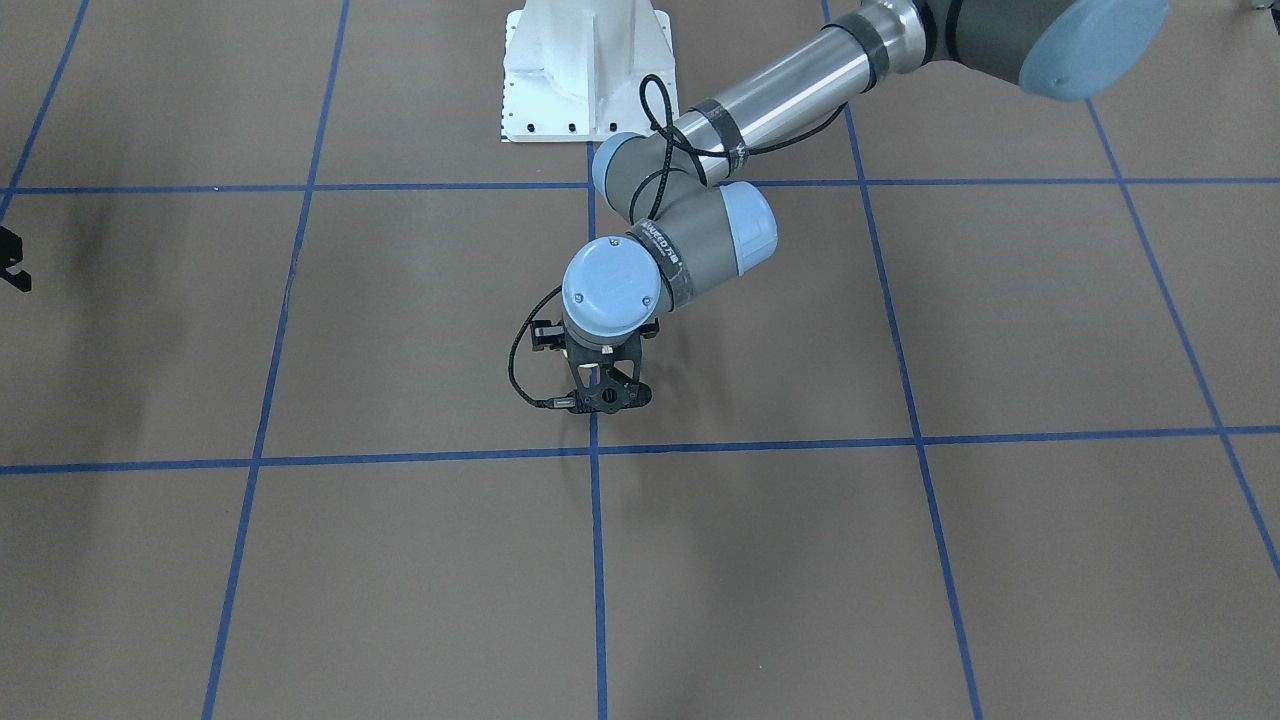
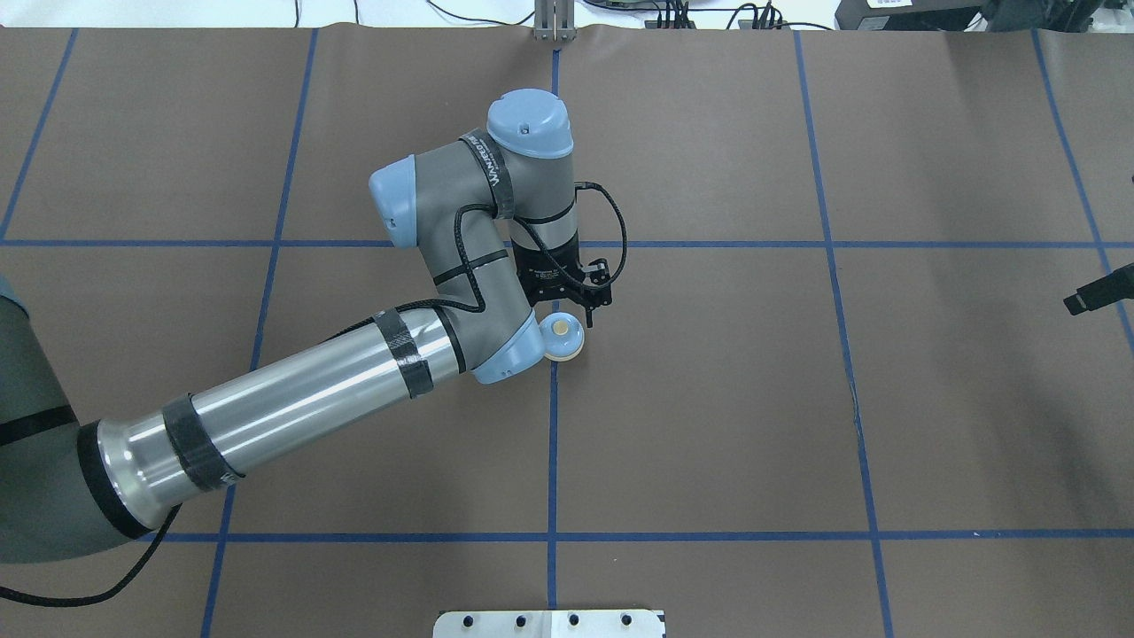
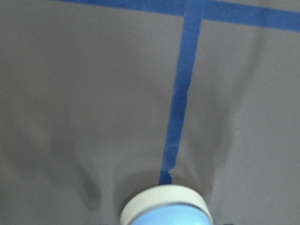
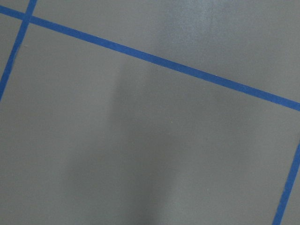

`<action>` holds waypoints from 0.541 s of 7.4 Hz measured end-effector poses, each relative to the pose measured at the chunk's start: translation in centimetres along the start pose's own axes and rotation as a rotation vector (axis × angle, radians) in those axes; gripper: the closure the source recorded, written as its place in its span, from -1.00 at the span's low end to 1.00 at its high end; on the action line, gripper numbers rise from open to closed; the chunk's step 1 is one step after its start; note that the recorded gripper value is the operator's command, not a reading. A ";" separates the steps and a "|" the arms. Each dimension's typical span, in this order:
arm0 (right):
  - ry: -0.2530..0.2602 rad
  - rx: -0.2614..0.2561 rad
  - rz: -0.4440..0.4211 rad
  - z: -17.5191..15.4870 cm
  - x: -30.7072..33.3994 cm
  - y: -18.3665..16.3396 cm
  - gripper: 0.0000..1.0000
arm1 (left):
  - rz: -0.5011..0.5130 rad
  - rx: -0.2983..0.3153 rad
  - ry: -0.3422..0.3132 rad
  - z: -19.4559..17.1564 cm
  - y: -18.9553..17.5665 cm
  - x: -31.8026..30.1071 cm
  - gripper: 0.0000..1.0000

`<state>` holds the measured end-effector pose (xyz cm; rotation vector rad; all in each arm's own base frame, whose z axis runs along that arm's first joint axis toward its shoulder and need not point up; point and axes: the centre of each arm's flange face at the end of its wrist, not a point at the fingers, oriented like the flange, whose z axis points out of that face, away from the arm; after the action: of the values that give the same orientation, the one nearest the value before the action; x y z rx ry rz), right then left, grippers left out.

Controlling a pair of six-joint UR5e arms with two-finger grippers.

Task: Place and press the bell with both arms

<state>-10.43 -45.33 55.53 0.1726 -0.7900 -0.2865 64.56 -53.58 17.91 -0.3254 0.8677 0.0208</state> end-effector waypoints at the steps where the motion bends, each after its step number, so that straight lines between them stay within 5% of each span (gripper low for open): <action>1: -0.007 0.004 0.030 0.2 -1.6 -1.2 -1.00 | -0.001 0.015 0.014 -1.5 -0.4 -0.3 -0.97; 4: -0.024 0.050 0.180 2.4 -14.6 -8.3 -0.93 | 0.013 0.087 0.088 -6.8 -0.5 -7.8 -0.97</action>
<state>-23.49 -48.71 45.19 0.1443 -0.8313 -0.0990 54.49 -55.12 19.80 -0.2407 0.9553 -0.0191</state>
